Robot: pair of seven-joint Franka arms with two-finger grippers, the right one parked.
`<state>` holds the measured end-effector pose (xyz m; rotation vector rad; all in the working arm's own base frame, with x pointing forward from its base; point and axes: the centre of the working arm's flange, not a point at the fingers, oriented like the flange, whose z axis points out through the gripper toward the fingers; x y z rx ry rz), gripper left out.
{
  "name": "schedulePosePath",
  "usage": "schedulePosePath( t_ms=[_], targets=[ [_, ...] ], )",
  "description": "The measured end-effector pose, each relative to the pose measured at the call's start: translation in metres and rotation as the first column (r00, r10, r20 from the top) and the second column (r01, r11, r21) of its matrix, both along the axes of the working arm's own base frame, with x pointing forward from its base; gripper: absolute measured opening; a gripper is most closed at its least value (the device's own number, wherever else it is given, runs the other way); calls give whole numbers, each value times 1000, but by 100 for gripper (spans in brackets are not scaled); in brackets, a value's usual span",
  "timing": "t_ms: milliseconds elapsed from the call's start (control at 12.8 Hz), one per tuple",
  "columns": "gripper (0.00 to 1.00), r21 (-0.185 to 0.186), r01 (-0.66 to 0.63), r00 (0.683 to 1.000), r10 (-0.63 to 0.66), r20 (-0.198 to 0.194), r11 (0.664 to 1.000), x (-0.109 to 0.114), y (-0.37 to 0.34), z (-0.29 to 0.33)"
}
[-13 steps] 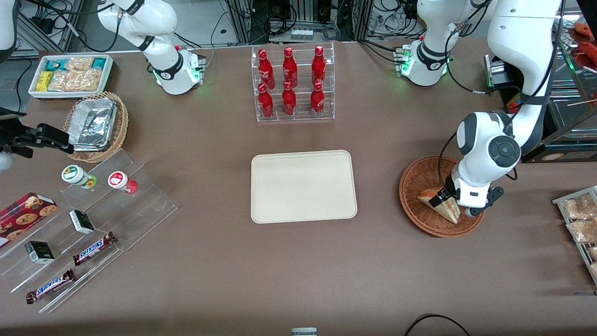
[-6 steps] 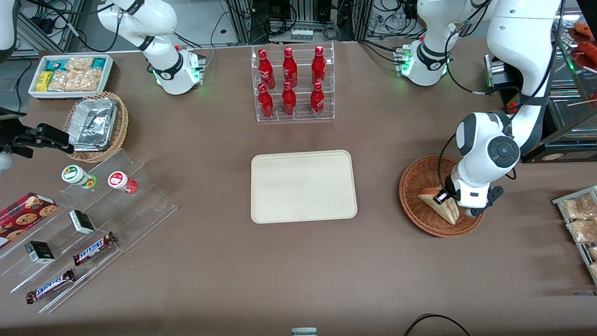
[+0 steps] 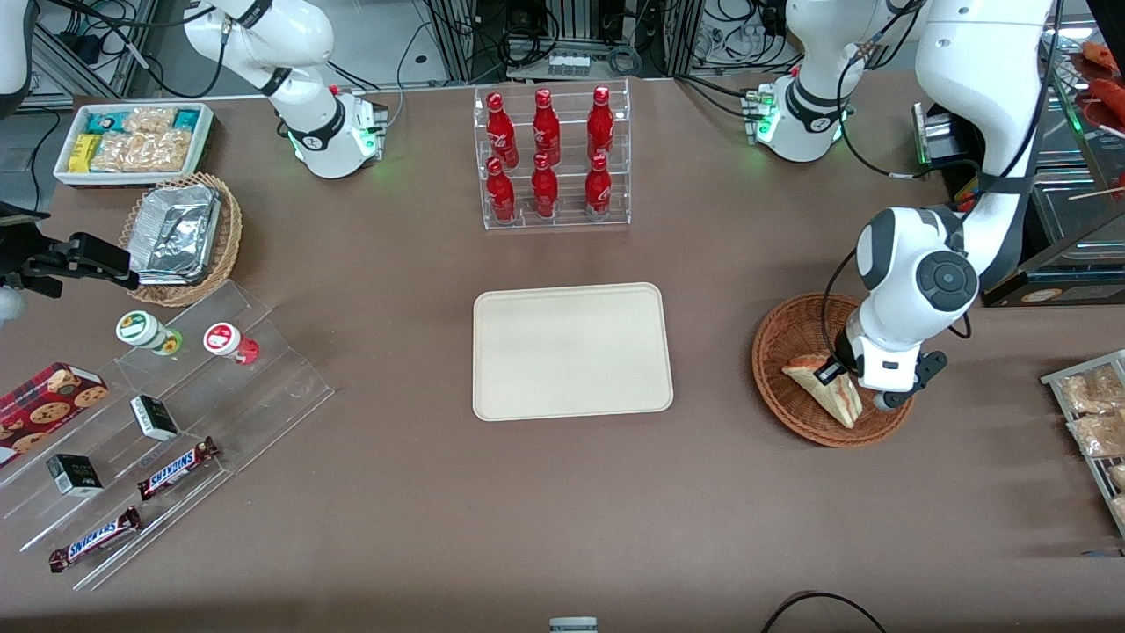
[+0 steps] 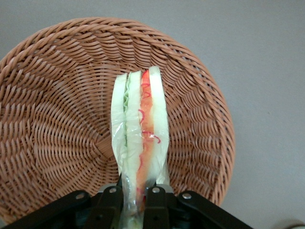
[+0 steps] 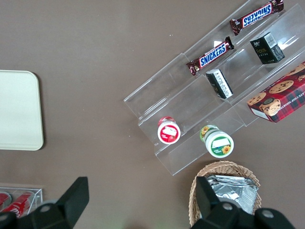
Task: Place sandwich from basket to tray
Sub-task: 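Carry the sandwich with the left gripper over the beige tray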
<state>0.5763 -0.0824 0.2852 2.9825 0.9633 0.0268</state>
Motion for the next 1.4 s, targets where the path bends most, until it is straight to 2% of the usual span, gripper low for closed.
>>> schedulePosePath(
  t_ms=[312,702,1014,1404],
  targets=[
    [16,-5,60,997,-60,-39,998,-4,-34,46],
    [16,-27,197,979,-198,-44,980,-15,-115,102],
    [16,-57,326,944,-328,-27,944,-40,-198,134],
    [16,-52,458,888,-460,-23,887,-82,-285,130]
  ],
)
